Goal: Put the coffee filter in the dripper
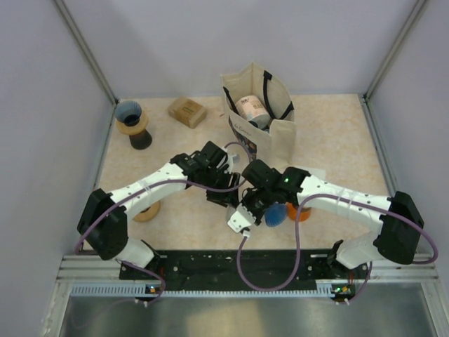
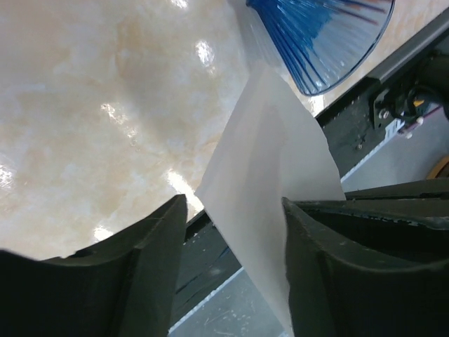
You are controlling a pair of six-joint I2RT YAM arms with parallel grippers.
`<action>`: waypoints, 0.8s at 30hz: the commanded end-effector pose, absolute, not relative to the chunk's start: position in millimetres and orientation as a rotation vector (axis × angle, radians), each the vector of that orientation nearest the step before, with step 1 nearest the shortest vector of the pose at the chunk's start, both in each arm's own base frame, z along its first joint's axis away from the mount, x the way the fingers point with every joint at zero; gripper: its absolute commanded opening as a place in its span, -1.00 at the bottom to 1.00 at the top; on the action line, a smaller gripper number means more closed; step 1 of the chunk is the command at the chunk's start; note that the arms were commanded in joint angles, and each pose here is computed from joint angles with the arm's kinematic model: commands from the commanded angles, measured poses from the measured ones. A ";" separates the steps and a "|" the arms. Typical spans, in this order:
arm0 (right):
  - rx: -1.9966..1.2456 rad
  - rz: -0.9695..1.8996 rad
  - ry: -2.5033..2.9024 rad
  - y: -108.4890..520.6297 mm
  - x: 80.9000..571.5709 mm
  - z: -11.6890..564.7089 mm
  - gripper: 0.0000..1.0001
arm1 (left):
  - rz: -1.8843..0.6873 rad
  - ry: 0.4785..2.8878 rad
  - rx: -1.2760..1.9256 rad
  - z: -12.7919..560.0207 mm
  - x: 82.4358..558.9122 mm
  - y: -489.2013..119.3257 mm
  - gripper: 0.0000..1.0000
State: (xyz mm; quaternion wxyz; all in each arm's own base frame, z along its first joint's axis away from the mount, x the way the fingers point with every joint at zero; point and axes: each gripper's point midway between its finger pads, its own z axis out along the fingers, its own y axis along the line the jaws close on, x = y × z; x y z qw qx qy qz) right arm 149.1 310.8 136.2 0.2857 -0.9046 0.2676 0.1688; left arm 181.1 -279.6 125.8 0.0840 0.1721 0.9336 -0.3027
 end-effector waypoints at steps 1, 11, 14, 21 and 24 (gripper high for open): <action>-2.374 0.401 0.678 323.0 155.0 159.0 -1.00 | -0.962 2.798 0.618 132.4 168.2 -284.9 0.10; -2.376 0.359 0.710 315.8 158.5 158.2 -1.00 | -0.785 2.796 0.566 133.4 180.3 -267.6 -0.37; -2.372 0.358 0.698 315.3 157.6 159.8 -1.00 | -0.691 2.778 0.543 138.2 189.3 -258.7 -0.51; -2.374 0.350 0.692 311.7 156.6 159.8 -1.00 | -0.592 2.770 0.481 141.1 197.1 -246.8 -0.63; -2.379 0.347 0.695 310.8 156.4 157.6 -1.00 | -0.553 2.766 0.454 142.2 200.1 -242.4 -0.67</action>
